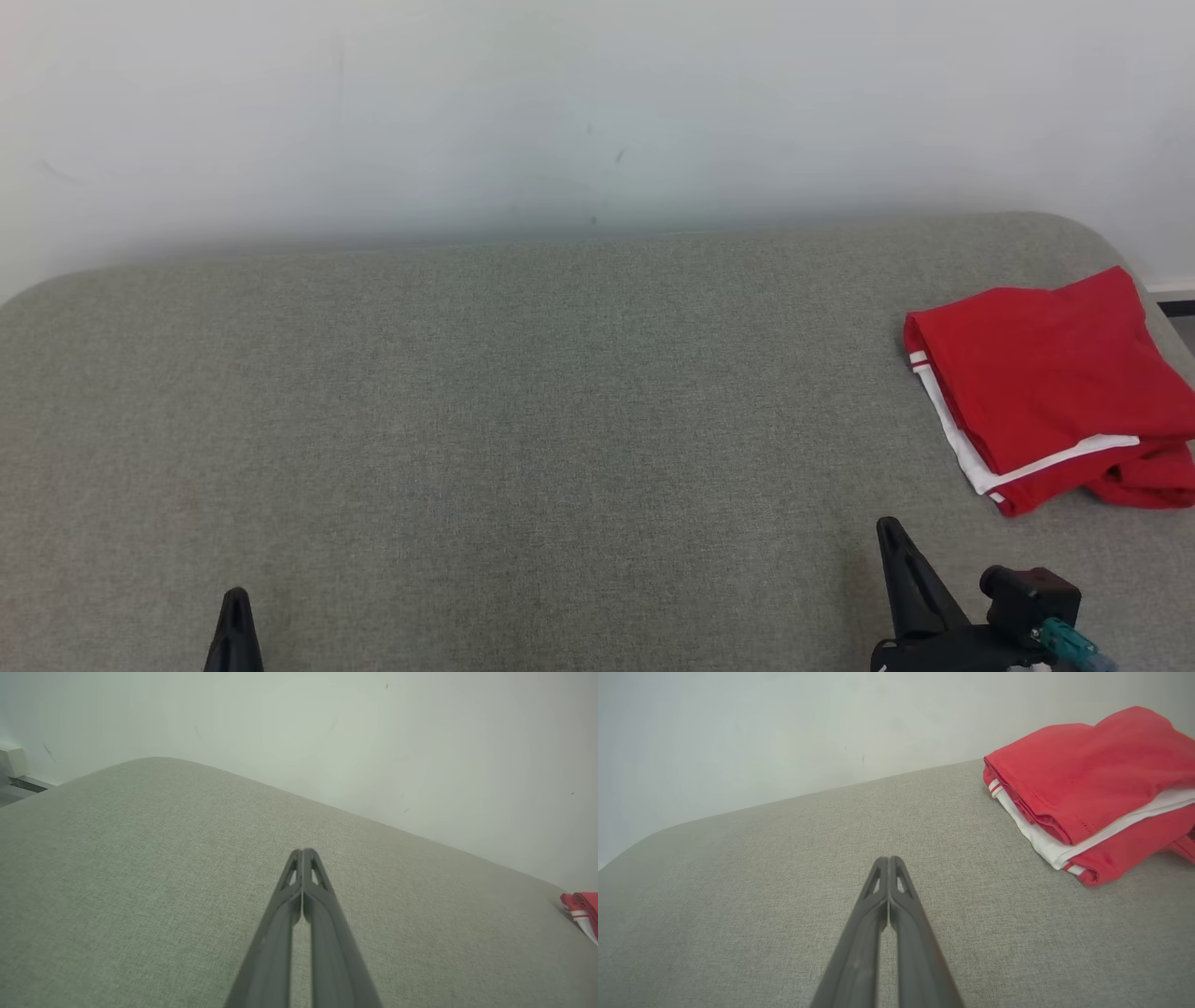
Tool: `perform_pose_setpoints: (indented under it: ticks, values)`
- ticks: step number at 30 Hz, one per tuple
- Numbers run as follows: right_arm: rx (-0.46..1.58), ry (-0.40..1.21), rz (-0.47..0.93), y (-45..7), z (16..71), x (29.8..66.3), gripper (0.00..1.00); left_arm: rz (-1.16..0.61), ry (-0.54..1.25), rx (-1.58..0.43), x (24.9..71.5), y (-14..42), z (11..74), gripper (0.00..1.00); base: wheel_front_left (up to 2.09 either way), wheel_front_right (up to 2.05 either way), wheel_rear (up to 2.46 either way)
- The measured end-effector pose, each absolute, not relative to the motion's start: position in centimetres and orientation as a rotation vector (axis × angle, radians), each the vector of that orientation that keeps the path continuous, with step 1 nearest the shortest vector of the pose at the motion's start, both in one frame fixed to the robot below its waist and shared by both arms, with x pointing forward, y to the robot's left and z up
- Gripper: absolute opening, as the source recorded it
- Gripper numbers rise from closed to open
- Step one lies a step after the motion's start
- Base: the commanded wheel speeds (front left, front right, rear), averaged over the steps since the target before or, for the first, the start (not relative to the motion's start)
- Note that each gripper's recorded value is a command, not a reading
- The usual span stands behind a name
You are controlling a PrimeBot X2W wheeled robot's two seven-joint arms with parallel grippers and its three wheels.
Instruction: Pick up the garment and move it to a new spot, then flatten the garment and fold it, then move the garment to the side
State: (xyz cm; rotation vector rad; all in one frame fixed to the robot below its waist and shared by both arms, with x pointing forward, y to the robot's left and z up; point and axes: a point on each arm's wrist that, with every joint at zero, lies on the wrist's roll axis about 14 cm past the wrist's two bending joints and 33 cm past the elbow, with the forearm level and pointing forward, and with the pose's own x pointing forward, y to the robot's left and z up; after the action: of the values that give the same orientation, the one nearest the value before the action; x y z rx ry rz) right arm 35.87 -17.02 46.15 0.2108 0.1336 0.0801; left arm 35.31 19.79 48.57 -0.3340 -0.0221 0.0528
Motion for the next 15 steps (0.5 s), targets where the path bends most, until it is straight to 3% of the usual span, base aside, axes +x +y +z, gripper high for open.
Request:
perform_pose_setpoints:
  ticks: [15]
  values:
    - [0.474, 0.135, 0.021, -17.86, 46.38, 36.23, 0.0, 0.097, 0.02, -0.577, 35.72, 20.42, 47.82, 0.0, 0.0, 0.0, 0.0]
